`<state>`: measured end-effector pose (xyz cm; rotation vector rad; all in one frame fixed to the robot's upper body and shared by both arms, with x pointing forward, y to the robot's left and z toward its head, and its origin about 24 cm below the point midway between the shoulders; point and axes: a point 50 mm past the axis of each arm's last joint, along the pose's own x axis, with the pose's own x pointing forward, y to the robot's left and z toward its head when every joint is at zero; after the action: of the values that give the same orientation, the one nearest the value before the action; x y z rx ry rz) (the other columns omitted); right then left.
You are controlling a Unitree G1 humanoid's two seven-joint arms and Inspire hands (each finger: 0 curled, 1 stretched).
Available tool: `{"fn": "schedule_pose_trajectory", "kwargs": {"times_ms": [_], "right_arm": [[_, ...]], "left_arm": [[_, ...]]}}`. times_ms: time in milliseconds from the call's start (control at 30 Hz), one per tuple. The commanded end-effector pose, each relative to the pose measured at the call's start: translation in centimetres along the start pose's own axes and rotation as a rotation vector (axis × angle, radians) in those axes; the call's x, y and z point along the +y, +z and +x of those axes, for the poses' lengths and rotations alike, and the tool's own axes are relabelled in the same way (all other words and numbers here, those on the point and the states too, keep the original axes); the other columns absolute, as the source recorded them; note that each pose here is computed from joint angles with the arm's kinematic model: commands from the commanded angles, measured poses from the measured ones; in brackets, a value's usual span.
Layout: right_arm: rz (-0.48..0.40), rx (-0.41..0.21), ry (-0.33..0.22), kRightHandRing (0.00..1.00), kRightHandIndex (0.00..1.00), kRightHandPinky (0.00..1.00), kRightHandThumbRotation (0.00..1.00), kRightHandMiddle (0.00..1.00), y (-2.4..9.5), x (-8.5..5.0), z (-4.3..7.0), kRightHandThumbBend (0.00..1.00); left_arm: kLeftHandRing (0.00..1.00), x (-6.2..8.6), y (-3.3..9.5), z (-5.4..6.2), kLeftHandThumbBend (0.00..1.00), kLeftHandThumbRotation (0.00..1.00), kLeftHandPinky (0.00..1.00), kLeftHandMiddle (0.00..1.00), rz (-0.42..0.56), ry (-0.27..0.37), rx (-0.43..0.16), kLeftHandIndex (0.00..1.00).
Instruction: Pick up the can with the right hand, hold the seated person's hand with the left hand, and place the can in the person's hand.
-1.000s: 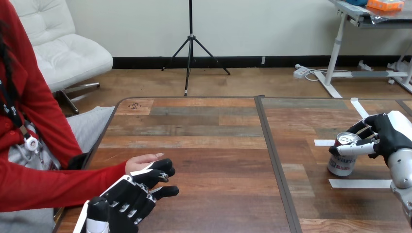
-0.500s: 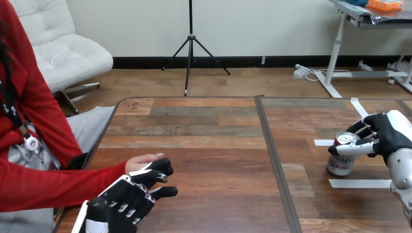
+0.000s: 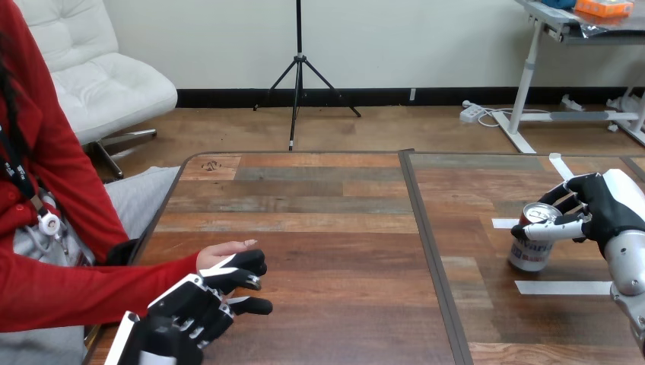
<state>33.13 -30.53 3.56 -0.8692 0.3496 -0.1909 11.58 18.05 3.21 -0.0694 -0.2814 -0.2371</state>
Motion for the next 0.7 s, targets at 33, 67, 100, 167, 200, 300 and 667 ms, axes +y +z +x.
{"fn": "schedule_pose_trajectory", "kwargs": {"times_ms": [33,67,100,167,200,300,667], "right_arm": [[0.051,-0.130,-0.102,0.46,0.50,0.42,0.00,0.50,3.4,-2.5,0.9,0.72],[0.050,-0.133,-0.102,0.46,0.50,0.42,0.00,0.50,3.4,-2.6,0.9,0.72],[0.051,-0.140,-0.104,0.46,0.50,0.42,0.00,0.50,3.6,-2.7,0.9,0.72],[0.052,-0.148,-0.105,0.45,0.50,0.41,0.00,0.49,3.7,-2.8,0.9,0.72],[0.055,-0.157,-0.106,0.45,0.50,0.41,0.00,0.49,3.8,-2.9,0.9,0.72],[0.061,-0.171,-0.106,0.45,0.50,0.41,0.00,0.49,4.0,-3.1,0.9,0.72],[0.067,-0.205,-0.100,0.45,0.49,0.39,0.00,0.49,4.8,-3.9,1.0,0.70]], "left_arm": [[0.76,0.7,1.5,3.0,0.77,0.93,0.58,0.76,0.184,0.009,-0.169,0.60],[0.76,0.7,1.6,3.1,0.77,0.93,0.57,0.75,0.198,0.013,-0.171,0.60],[0.75,0.8,1.7,3.2,0.77,0.93,0.56,0.75,0.226,0.015,-0.179,0.60],[0.74,1.0,1.8,3.3,0.76,0.91,0.55,0.75,0.255,0.017,-0.188,0.61],[0.74,1.2,2.0,3.4,0.76,0.90,0.55,0.74,0.289,0.020,-0.197,0.61],[0.72,1.6,2.3,3.6,0.76,0.87,0.53,0.73,0.356,0.029,-0.206,0.62],[0.74,2.9,3.5,4.6,0.89,0.84,0.54,0.76,0.528,0.029,-0.204,0.69]]}}
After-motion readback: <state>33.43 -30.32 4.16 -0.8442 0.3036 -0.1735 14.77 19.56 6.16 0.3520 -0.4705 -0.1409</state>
